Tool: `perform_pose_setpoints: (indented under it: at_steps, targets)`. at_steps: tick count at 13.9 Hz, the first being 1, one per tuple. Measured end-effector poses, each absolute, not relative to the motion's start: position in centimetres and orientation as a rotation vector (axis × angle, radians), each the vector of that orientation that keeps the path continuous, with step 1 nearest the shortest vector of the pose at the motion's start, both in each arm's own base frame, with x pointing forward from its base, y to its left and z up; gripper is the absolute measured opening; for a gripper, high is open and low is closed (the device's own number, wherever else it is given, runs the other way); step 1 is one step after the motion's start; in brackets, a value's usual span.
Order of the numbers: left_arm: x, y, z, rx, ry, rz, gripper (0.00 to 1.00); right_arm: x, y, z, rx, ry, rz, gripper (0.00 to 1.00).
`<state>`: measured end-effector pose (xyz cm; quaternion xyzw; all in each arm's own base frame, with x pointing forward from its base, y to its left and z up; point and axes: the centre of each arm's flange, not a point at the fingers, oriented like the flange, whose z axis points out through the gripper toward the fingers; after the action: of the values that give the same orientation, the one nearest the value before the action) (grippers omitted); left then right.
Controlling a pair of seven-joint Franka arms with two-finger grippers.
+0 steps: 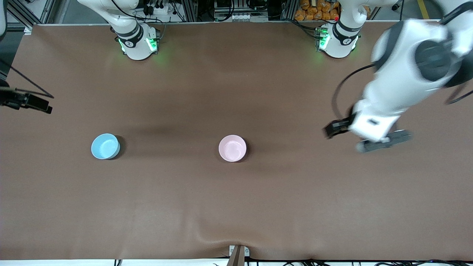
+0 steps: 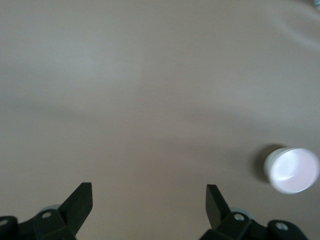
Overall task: Stack pink and blue bowls on white bowl
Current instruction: 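Withdraw the left gripper while the right gripper reaches the blue bowl, then grasp the blue bowl rim with the right gripper and lift it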
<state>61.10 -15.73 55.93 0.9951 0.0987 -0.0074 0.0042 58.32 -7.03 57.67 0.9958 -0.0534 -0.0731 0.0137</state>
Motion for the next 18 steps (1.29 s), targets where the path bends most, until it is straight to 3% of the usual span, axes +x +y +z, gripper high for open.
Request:
perform_pose_setpoints:
  at_steps: [5, 9, 13, 15, 17, 18]
  targets:
    - [58.3, -4.5, 58.2, 3.14, 0.308, -0.033, 1.0, 60.7, -9.4, 49.3, 3.115, -0.102, -0.354, 1.0]
    - [55.1, -3.4, 59.3, 3.124, 0.268, -0.036, 1.0, 60.8, -11.2, 39.8, 3.132, -0.041, -0.324, 1.0]
    - [54.5, -4.0, 58.8, 3.13, 0.232, -0.053, 1.0, 59.3, -12.5, 32.8, 3.146, 0.003, -0.321, 1.0]
    - [54.5, -4.0, 58.6, 3.132, 0.199, -0.058, 1.0, 58.6, -13.3, 29.5, 3.152, 0.07, -0.247, 0.95]
    - [54.5, -3.9, 58.6, 3.133, 0.188, -0.061, 1.0, 57.8, -14.5, 26.3, 3.166, 0.072, -0.254, 0.8]
    - [54.5, -3.9, 58.5, 3.133, 0.187, -0.062, 1.0, 57.6, -14.8, 25.1, 3.183, 0.059, -0.267, 0.8]
